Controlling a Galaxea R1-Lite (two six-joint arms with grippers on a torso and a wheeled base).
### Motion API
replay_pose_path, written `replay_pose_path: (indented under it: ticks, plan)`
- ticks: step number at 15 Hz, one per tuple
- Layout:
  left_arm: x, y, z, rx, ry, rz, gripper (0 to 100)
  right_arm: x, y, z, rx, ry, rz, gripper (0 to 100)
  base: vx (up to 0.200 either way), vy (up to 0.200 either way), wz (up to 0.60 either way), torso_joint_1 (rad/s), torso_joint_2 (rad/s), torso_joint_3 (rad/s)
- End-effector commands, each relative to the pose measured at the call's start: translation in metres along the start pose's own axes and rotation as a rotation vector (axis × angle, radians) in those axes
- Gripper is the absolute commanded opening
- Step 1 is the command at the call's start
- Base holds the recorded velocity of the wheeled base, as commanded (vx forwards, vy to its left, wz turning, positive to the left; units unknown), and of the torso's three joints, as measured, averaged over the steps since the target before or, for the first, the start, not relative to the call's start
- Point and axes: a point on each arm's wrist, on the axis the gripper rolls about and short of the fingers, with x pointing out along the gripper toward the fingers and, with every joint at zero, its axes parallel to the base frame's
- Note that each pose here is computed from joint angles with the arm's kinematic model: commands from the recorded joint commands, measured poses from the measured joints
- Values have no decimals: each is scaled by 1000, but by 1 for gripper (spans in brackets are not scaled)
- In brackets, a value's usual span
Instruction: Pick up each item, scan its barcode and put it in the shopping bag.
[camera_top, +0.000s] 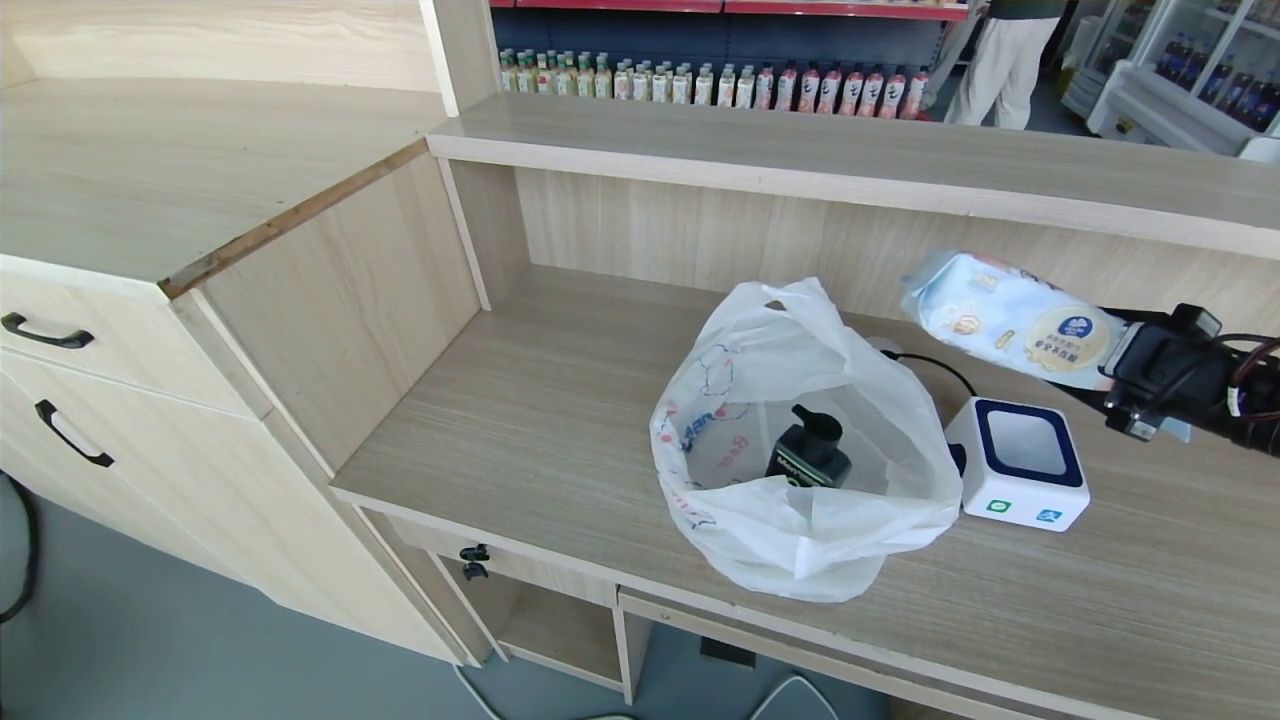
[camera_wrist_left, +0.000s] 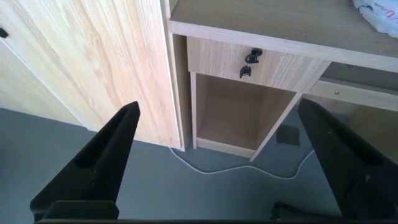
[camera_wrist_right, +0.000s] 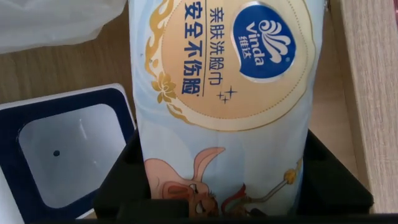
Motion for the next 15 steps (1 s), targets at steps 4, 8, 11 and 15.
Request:
replay_pose_path:
  ticks: [4,8,11,15]
  plan:
    - [0,0,0,0,-1,-1,100,21,5,-16,19,13,30,0,0,0,0,0,0,0]
    - [0,0,0,0,-1,-1,100,38,22,-35,58,81,70,0,0,0,0,0,0,0]
    - [0,0,0,0,-1,-1,100,47,28,-43,65,126,73,0,0,0,0,0,0,0]
    - [0,0,0,0,-1,-1,100,54,15,-36,16,90,14,0,0,0,0,0,0,0]
